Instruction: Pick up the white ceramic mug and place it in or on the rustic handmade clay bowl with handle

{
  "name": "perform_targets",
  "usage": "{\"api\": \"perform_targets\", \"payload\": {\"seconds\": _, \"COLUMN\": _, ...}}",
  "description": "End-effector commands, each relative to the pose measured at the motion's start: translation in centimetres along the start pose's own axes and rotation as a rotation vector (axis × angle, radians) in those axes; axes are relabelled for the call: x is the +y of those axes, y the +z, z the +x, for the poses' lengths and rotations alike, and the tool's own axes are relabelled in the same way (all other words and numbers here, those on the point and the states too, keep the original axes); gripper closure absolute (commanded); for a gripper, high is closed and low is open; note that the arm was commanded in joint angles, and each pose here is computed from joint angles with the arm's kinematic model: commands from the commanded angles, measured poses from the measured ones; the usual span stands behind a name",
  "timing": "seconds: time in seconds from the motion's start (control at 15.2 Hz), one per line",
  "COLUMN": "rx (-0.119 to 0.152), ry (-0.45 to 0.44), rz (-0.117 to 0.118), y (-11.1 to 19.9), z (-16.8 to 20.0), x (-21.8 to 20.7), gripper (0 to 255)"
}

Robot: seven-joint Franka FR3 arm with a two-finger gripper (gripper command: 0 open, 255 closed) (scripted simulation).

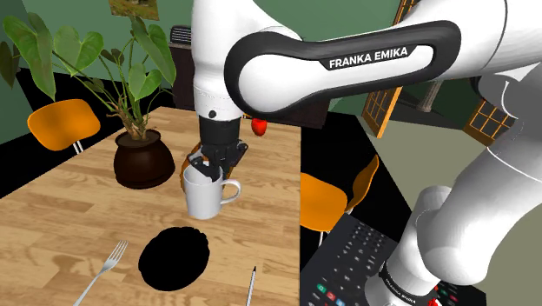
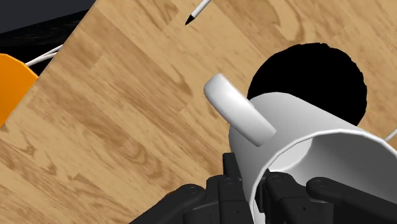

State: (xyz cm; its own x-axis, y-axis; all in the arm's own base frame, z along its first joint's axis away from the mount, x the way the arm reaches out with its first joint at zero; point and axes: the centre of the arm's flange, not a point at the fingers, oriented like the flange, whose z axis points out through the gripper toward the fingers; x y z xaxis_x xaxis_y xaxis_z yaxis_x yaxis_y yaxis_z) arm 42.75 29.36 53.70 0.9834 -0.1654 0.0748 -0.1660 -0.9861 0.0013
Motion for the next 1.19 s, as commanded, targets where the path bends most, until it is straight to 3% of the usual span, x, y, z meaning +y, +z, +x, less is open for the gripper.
{"api": "perform_targets", "payload": {"seconds": 0.0, "rx": 0.000, "ry": 0.002, "rz": 0.001, "y": -0.3, "z": 0.8, "x": -2.7, "gripper": 255}}
{"api": "perform_targets", "payload": {"seconds": 0.2, "rx": 0.000, "ry": 0.002, "rz": 0.001, "y": -0.5, "z": 1.9, "x": -6.6, "gripper": 255}}
{"api": "perform_targets", "payload": {"seconds": 1.12, "rx": 0.000, "ry": 0.002, "rz": 0.001, "y": 6.8, "z": 1.3, "x": -6.6, "gripper": 255}}
